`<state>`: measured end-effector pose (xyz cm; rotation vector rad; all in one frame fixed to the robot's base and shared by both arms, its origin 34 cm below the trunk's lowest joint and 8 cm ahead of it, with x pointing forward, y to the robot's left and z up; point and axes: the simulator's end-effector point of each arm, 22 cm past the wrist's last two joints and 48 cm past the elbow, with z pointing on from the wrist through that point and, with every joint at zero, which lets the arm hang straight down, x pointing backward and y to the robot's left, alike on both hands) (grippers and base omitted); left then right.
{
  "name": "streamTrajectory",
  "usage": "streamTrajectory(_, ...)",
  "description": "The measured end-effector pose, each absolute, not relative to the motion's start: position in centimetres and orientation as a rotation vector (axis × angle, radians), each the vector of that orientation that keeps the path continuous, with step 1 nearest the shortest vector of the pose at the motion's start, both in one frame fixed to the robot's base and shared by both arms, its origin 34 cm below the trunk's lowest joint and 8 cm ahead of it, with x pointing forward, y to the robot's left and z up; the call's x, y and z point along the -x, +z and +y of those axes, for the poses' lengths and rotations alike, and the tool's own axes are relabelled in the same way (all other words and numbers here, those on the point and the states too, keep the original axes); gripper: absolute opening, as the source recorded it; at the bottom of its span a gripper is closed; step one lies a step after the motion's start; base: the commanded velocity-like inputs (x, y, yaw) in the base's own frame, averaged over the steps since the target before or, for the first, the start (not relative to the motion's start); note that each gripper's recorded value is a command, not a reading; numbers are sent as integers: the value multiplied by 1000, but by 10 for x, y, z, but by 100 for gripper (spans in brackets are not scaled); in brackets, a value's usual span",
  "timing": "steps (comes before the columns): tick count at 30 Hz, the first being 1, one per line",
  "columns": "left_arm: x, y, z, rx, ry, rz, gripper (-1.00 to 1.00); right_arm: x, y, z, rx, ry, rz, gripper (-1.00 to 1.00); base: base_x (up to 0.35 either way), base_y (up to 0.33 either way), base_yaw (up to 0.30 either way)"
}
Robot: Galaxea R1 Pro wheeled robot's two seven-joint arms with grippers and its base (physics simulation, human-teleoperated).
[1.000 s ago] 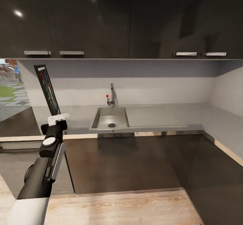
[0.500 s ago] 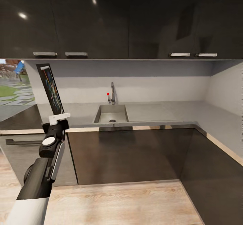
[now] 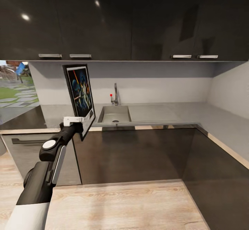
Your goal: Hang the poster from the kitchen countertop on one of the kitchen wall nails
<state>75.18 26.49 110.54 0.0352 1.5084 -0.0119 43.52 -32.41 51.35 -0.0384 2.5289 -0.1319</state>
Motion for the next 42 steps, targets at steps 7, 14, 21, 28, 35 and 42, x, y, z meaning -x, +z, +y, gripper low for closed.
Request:
streamTrajectory(7, -742, 1101, 204, -262, -227, 1505, -100, -435, 514, -325, 38, -134, 2529, 100, -4, 0, 0)
streamTrajectory(14, -721, 1098, 157, -446, -407, 1484, -100, -435, 514, -326, 37, -135, 2529, 100, 0, 0, 0)
streamTrajectory(21, -689, 1094, 117, -621, -606, 1441, -100, -435, 514, -326, 37, -136, 2529, 100, 0, 0, 0)
streamTrajectory(28, -670, 1079, 99, -711, -720, 1440, -100, -435, 514, -326, 37, -135, 2528, 100, 0, 0, 0)
streamTrajectory(35, -652, 1077, 86, -785, -800, 1417, -100, -435, 514, -326, 37, -135, 2527, 100, 0, 0, 0)
streamTrajectory(42, -616, 1053, 68, -903, -980, 1407, -100, -437, 514, -323, 39, -124, 2524, 100, 0, 0, 0)
